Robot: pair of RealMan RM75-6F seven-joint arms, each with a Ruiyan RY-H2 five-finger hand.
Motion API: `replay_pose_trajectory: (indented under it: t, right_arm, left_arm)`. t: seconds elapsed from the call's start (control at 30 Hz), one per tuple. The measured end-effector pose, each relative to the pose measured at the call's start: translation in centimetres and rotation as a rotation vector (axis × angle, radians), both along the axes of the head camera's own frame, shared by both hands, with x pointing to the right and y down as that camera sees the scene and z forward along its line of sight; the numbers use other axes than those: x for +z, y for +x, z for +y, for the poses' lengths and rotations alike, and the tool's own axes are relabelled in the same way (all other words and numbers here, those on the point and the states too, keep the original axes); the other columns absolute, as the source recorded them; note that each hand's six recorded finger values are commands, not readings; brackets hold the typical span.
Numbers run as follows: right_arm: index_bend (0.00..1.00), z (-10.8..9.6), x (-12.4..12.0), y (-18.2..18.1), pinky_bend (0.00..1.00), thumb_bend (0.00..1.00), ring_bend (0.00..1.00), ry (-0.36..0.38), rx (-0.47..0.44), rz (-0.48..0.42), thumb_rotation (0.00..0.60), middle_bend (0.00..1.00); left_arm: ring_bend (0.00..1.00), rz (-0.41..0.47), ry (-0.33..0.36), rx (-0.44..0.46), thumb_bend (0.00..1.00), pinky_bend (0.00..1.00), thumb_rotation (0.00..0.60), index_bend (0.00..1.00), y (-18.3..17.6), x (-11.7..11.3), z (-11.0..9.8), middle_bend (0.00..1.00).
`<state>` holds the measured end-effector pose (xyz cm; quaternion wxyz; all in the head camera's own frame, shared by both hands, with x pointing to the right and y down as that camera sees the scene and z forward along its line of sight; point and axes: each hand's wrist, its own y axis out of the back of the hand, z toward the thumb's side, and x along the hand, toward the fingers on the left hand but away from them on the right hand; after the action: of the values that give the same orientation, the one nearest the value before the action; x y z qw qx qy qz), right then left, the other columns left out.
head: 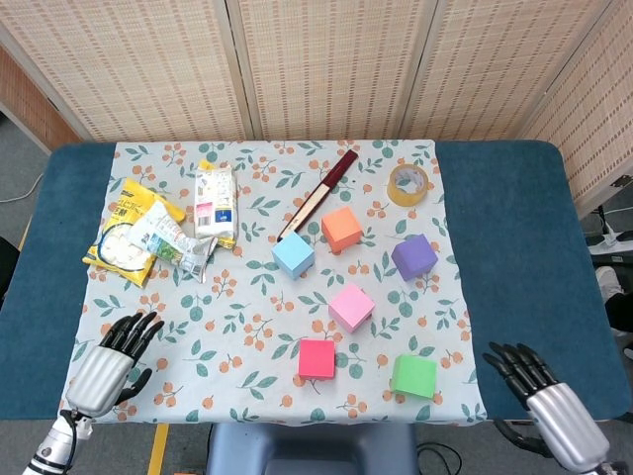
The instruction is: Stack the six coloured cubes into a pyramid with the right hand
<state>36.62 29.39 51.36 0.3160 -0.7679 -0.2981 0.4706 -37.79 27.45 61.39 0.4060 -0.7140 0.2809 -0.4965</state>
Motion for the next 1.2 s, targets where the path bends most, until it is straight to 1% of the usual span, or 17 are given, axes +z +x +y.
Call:
replay_pose_trajectory:
  t: [0.1, 0.17, 0.3, 0.47, 0.67, 0.77, 0.97, 1.03, 1.1, 1.2]
  right_arm:
    - [0.00, 0.0, 1.6, -2.2, 0.03, 0.18, 0.00, -0.062, -0.052, 0.033, 0.600, 0.00]
    - [0.00, 0.0, 2.8, -3.6, 0.03, 0.18, 0.00, -0.104, -0.092, 0.073, 0.600, 0.00]
    - [0.00, -0.4, 4.8, -5.6, 0.03, 0.18, 0.00, -0.141, -0.130, 0.154, 0.600, 0.00]
    - [0.00, -0.8, 7.3, -7.6, 0.03, 0.18, 0.00, -0.189, -0.125, 0.232, 0.600, 0.00]
    - [0.00, -0.8, 9.3, -8.8, 0.03, 0.18, 0.00, -0.239, -0.115, 0.289, 0.600, 0.00]
    - [0.00, -1.0, 10.0, -9.2, 0.03, 0.18, 0.00, -0.254, -0.102, 0.302, 0.600, 0.00]
    - [0.00, -1.7, 10.9, -9.7, 0.07, 0.18, 0.00, -0.252, -0.071, 0.318, 0.600, 0.00]
    - [0.06, -1.8, 11.1, -9.8, 0.08, 0.17, 0.00, -0.257, -0.066, 0.322, 0.600, 0.00]
    - [0.19, -1.9, 11.2, -10.0, 0.10, 0.17, 0.00, -0.252, -0.062, 0.326, 0.600, 0.01]
    - [0.32, -2.0, 11.3, -10.0, 0.14, 0.18, 0.01, -0.248, -0.055, 0.336, 0.600, 0.07]
  left_arm:
    - [0.00, 0.012, -0.002, -0.007, 0.41, 0.12, 0.600, 0.00, -0.1, 0.0, -0.2, 0.00]
    - [0.00, 0.019, -0.001, -0.016, 0.41, 0.12, 0.600, 0.00, -0.3, -0.2, -0.5, 0.00]
    - [0.00, 0.036, 0.006, -0.036, 0.41, 0.12, 0.600, 0.00, -0.9, -0.8, -0.8, 0.00]
    - [0.00, 0.064, 0.015, -0.062, 0.41, 0.12, 0.600, 0.00, -1.8, -1.6, -1.4, 0.00]
    - [0.00, 0.078, 0.009, -0.064, 0.41, 0.12, 0.600, 0.00, -2.0, -1.8, -1.6, 0.00]
    - [0.00, 0.077, 0.004, -0.066, 0.41, 0.12, 0.600, 0.00, -2.0, -1.6, -1.7, 0.00]
    - [0.00, 0.074, 0.003, -0.071, 0.41, 0.12, 0.600, 0.00, -2.1, -1.6, -1.7, 0.00]
    - [0.00, 0.076, 0.003, -0.072, 0.41, 0.12, 0.600, 0.00, -2.1, -1.6, -1.7, 0.00]
    - [0.00, 0.075, 0.003, -0.073, 0.41, 0.12, 0.600, 0.00, -2.2, -1.7, -1.7, 0.00]
    - [0.00, 0.075, 0.001, -0.077, 0.41, 0.12, 0.600, 0.00, -2.3, -1.7, -1.8, 0.00]
